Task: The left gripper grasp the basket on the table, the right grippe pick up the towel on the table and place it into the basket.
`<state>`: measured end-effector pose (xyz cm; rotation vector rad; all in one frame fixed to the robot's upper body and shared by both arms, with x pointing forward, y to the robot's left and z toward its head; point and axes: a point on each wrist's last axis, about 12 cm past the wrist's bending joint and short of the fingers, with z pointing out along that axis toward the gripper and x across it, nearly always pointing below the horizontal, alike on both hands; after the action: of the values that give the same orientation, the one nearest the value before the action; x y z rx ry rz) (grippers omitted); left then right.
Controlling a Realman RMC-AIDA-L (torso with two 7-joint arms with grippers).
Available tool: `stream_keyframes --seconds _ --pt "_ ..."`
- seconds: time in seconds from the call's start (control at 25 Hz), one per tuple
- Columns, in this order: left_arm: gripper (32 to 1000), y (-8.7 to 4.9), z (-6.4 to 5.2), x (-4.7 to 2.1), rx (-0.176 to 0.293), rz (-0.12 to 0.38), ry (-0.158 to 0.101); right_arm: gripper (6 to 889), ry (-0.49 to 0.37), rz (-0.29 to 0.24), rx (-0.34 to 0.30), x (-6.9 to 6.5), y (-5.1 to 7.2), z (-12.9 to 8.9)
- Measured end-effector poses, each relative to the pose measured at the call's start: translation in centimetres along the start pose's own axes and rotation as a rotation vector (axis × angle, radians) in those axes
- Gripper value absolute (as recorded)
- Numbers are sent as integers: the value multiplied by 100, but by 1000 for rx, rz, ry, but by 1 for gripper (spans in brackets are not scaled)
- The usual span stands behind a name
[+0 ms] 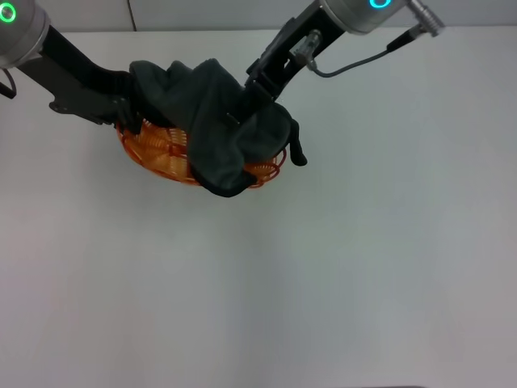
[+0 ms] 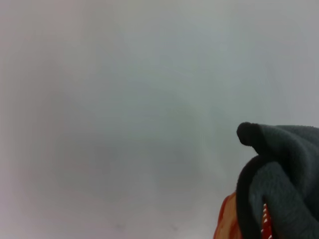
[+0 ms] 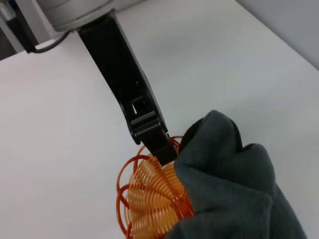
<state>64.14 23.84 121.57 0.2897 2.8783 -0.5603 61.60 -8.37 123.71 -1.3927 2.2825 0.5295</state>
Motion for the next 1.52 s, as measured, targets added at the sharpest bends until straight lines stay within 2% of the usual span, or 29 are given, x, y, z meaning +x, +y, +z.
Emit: stream_keyframes --seconds 0.4,0.8,1.12,1.52 --pt "74 16 10 13 1 -5 5 855 6 -22 70 44 137 -332" --pt "74 68 -2 41 21 -33 -1 856 -12 -44 90 45 252 -559" --pt "73 71 -4 41 22 -34 -2 855 -26 -18 89 87 228 -682" --pt "73 74 -8 37 21 -31 -5 855 -32 -10 84 108 222 -701"
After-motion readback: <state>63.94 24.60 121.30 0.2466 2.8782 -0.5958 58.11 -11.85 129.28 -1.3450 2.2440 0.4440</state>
